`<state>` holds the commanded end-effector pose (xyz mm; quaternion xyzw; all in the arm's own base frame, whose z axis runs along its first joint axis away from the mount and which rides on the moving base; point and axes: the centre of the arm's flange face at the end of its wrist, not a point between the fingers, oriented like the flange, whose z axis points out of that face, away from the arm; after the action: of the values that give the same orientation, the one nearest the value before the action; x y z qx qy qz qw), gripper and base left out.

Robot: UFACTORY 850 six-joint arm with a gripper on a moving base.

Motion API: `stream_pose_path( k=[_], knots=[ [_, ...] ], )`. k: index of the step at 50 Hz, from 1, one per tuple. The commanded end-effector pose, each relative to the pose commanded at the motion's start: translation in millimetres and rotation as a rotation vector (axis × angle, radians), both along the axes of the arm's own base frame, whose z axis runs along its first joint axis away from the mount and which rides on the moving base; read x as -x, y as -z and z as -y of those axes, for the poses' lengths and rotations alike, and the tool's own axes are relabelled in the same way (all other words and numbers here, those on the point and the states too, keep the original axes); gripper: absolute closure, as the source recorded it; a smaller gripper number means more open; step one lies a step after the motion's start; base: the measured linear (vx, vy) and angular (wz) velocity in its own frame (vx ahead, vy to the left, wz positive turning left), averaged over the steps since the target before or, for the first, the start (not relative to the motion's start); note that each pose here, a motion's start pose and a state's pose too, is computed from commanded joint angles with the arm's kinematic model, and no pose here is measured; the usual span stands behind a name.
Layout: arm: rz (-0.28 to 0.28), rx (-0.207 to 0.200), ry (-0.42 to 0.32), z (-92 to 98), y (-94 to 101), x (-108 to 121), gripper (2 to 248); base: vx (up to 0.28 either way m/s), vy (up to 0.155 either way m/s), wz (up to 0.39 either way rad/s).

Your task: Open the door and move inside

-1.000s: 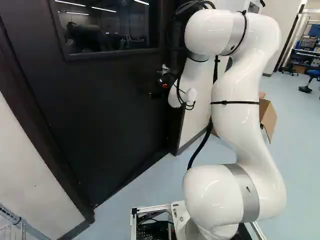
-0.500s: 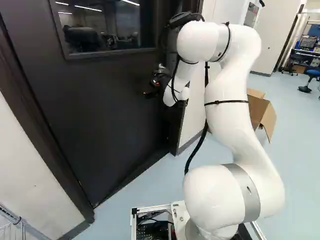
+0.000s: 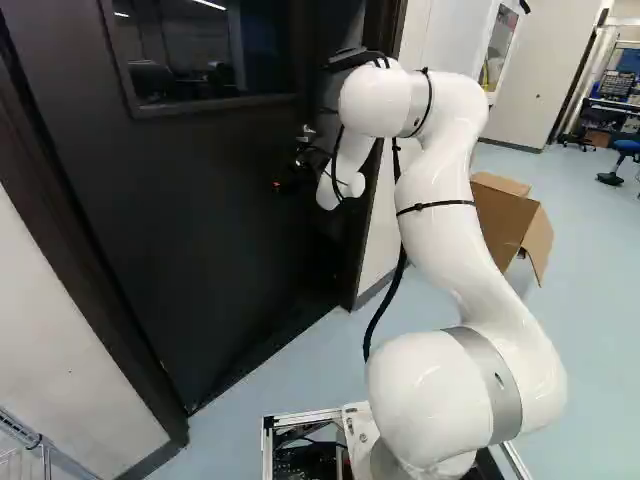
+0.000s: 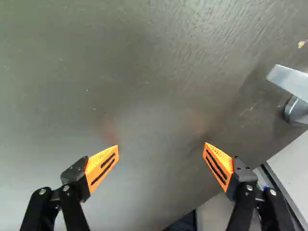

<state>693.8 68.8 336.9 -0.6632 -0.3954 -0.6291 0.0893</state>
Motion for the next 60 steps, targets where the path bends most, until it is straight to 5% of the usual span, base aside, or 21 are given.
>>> stream_pose_path(
  k=[37,60],
  knots=[
    [0.085,0.012,-0.092,-52.8,15.3,-58.8,3,0.000,0.000,0.000],
    [0.057,0.013,-0.098,-55.7,10.3,-36.9,3,0.000,0.000,0.000]
  ],
)
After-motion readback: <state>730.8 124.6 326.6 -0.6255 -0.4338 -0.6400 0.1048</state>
